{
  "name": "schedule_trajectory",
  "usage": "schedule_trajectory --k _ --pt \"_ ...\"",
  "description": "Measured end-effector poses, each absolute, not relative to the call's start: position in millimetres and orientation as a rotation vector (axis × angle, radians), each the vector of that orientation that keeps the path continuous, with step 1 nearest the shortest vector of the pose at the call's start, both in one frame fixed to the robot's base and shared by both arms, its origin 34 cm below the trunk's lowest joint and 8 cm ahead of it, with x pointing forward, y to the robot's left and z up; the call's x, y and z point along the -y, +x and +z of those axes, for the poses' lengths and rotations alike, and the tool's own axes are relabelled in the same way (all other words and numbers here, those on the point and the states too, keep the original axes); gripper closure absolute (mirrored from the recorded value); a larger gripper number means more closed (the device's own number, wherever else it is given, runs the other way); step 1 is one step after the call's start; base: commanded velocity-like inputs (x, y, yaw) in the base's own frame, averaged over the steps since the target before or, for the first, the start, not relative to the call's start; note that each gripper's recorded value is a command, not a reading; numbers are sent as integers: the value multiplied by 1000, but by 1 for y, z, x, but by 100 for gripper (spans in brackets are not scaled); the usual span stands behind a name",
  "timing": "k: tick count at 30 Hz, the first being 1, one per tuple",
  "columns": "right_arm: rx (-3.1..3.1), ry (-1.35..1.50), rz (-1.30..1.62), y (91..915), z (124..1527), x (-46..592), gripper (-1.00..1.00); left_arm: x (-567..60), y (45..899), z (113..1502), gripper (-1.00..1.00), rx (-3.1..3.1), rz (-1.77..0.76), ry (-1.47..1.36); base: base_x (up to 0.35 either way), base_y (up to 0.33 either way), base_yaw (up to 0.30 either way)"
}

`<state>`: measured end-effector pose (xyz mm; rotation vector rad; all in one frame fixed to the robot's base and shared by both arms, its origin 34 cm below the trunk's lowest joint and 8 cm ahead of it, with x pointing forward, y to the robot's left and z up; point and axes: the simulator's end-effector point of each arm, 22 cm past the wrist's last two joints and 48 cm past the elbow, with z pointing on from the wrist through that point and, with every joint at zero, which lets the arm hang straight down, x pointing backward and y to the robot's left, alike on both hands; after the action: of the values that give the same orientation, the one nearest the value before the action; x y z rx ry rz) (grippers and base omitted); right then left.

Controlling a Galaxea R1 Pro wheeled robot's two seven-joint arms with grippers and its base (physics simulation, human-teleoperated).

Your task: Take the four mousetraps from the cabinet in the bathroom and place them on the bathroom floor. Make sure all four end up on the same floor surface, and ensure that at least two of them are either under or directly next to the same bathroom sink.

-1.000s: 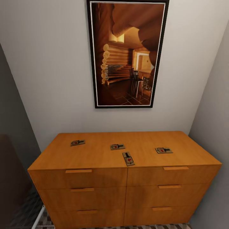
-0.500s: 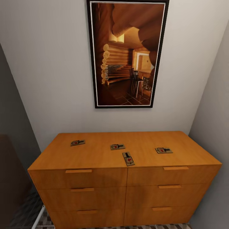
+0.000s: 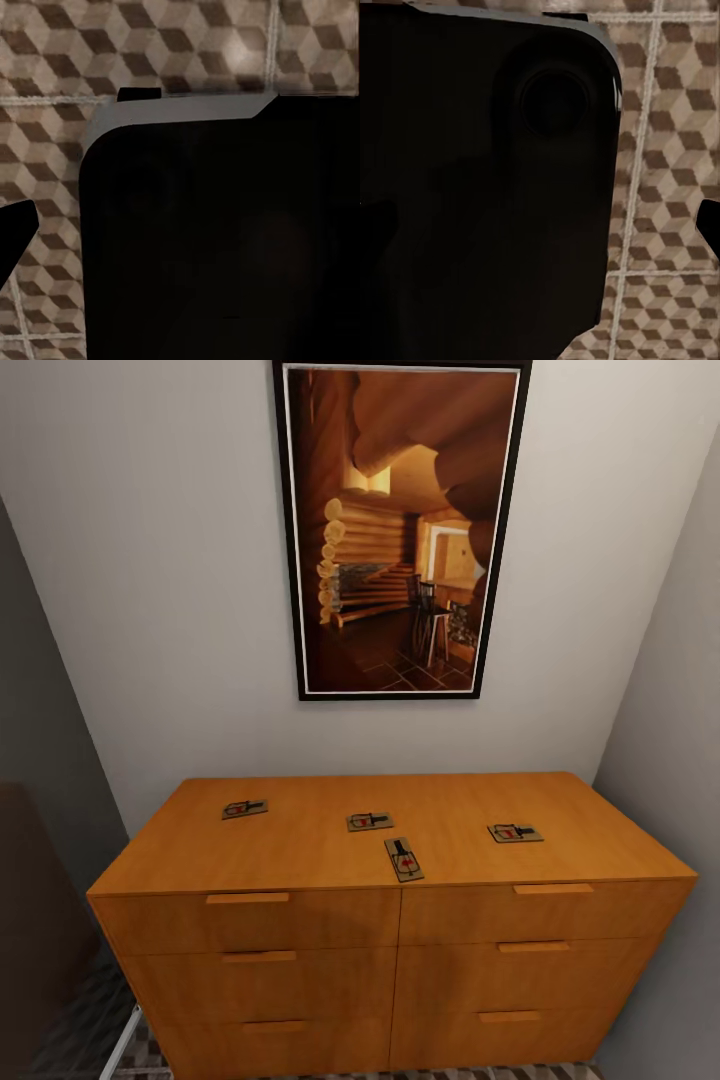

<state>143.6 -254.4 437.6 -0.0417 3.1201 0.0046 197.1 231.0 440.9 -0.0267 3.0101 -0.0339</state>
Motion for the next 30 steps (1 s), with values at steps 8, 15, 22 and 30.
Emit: schedule_trajectory --k 8,15,22,30 --pt "-2995 -52 -1 218 443 258 -100 -232 261 452 -100 -2903 -36 -12 0 0 0" --pt "-2948 -48 -16 278 457 263 -100 -237 307 468 -100 -2866 -28 -3 0 0 0" --pt "-2899 -37 -26 329 479 267 -100 -240 344 485 -100 -2834 -27 0 0 0 0" --pt "-2861 -29 -31 353 491 268 -100 -241 365 496 -100 -2800 -25 1 0 0 0"
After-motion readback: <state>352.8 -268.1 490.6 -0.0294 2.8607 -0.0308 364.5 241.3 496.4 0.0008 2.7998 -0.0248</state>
